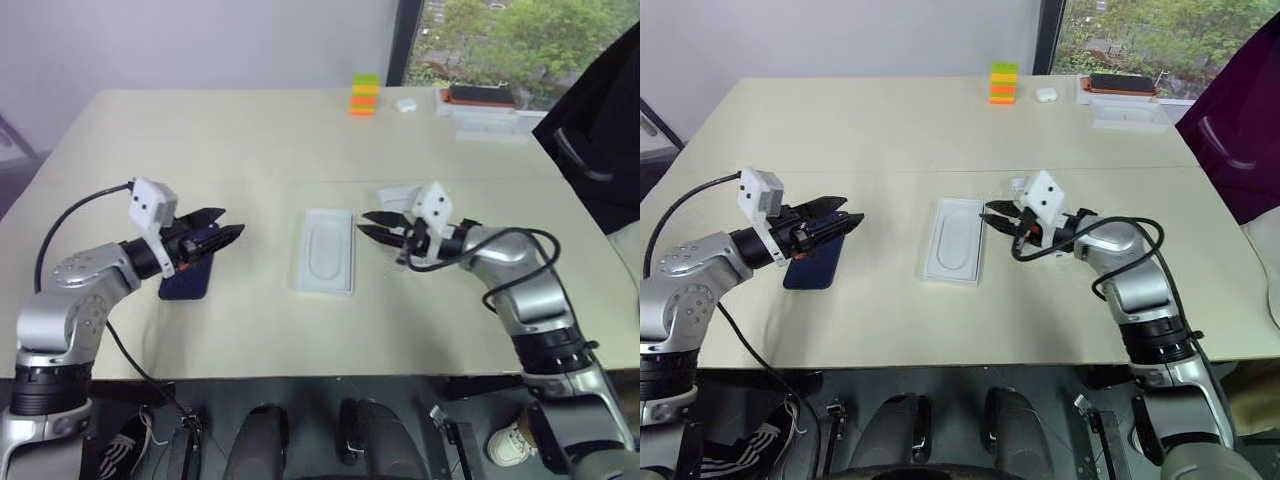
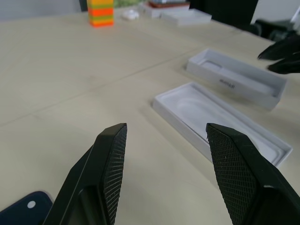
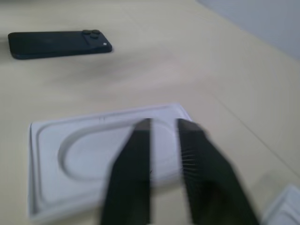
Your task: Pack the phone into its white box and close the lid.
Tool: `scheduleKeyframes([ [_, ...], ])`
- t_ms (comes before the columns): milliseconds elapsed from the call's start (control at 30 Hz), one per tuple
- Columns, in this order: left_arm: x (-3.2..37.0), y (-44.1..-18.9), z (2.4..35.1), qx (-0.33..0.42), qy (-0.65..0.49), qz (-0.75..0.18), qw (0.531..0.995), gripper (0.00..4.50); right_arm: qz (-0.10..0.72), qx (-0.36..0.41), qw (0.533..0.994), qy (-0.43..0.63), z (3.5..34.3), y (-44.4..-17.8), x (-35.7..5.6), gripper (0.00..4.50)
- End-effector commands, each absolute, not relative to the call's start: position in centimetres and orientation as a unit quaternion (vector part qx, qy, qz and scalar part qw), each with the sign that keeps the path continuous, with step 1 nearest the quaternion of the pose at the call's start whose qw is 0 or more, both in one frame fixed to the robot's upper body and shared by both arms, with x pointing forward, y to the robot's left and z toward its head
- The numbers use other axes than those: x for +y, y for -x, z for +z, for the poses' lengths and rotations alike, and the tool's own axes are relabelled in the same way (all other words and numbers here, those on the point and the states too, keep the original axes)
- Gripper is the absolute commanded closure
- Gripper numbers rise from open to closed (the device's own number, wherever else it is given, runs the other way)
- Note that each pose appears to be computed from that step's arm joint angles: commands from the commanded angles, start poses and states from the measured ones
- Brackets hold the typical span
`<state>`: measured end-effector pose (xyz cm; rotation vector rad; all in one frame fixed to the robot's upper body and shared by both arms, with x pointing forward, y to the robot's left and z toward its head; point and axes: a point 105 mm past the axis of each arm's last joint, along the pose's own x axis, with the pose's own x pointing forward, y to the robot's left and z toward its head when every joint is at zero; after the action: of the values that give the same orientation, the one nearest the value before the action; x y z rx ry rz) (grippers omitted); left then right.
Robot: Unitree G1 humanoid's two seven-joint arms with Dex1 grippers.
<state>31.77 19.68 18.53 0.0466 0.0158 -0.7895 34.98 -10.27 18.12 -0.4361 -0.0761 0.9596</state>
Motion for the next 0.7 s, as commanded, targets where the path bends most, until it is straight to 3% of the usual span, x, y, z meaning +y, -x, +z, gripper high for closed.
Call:
scheduleKeyframes([
  [33, 20.2, -30.5, 19.1, -0.029, -0.037, -0.407, 0.912, 1.65, 0.448, -0.039, 0.861, 0.237, 17.7, -35.4, -8.0, 4.46],
  [333, 20.6, -30.2, 17.4, -0.018, -0.051, -0.395, 0.917, 1.65, 0.463, -0.001, 0.840, 0.283, 14.5, -35.3, -3.6, 4.46],
  [500, 20.3, -30.2, 17.5, -0.024, -0.053, -0.392, 0.918, 1.65, 0.450, 0.021, 0.832, 0.323, 13.1, -35.9, -3.1, 4.46],
  [700, 20.3, -30.3, 17.2, -0.020, -0.065, -0.388, 0.919, 1.65, 0.455, 0.066, 0.785, 0.415, 10.4, -35.7, -5.0, 4.46],
])
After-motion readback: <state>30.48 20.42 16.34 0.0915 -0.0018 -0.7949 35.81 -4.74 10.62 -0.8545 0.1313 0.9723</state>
